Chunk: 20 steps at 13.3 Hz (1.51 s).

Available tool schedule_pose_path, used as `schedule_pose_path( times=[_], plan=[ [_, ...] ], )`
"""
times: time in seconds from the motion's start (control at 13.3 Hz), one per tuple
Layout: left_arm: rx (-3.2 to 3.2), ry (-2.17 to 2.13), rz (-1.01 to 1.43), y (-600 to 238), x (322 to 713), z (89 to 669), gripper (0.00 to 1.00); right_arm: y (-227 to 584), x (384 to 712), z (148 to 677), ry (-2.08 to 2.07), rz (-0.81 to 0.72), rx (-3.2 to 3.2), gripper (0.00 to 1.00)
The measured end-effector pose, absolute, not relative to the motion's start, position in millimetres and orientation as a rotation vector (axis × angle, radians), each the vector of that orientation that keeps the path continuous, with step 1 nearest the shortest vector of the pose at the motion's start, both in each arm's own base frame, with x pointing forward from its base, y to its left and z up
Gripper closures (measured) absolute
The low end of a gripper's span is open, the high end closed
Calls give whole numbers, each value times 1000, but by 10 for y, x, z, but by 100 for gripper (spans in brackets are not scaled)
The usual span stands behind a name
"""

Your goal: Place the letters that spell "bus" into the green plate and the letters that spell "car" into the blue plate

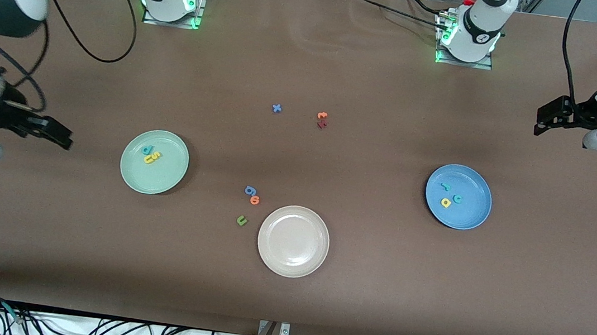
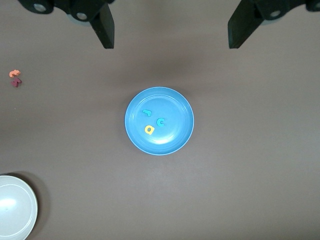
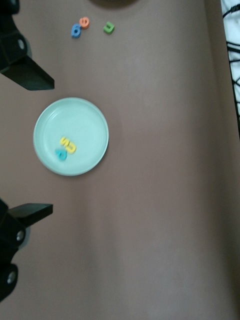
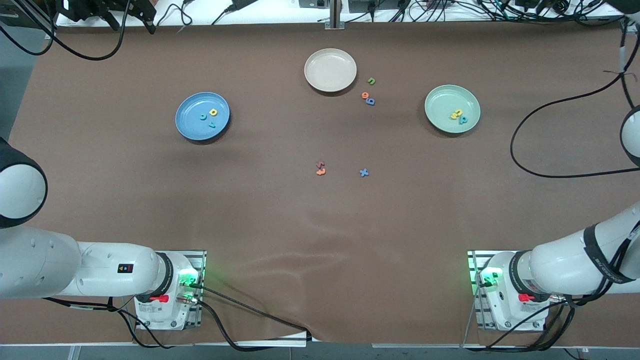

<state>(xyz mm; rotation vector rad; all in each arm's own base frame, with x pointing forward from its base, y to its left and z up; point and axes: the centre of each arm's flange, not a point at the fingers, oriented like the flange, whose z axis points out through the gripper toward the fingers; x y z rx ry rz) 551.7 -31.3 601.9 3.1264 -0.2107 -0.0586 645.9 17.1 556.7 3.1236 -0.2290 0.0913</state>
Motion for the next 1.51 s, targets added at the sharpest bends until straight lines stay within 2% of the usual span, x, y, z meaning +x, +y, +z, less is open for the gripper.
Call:
schedule_pose_path(
  times=[0.3,0.75,0.98,1.51],
  plan=[
    [3126,-211,-59,-314,5517,6017,0,-82,6371,6041,-256,101,3114,0],
    [3126,-216,-59,-331,5516,6016,0,-121,6296,6070,-262,15,3110,0],
    [3126,-216,-60,-333,5516,6016,0,-78,6191,6059,-252,-114,3105,0],
    [3126,-216,-60,-333,5516,6016,0,-67,6135,6169,-250,-123,3103,0]
  ],
)
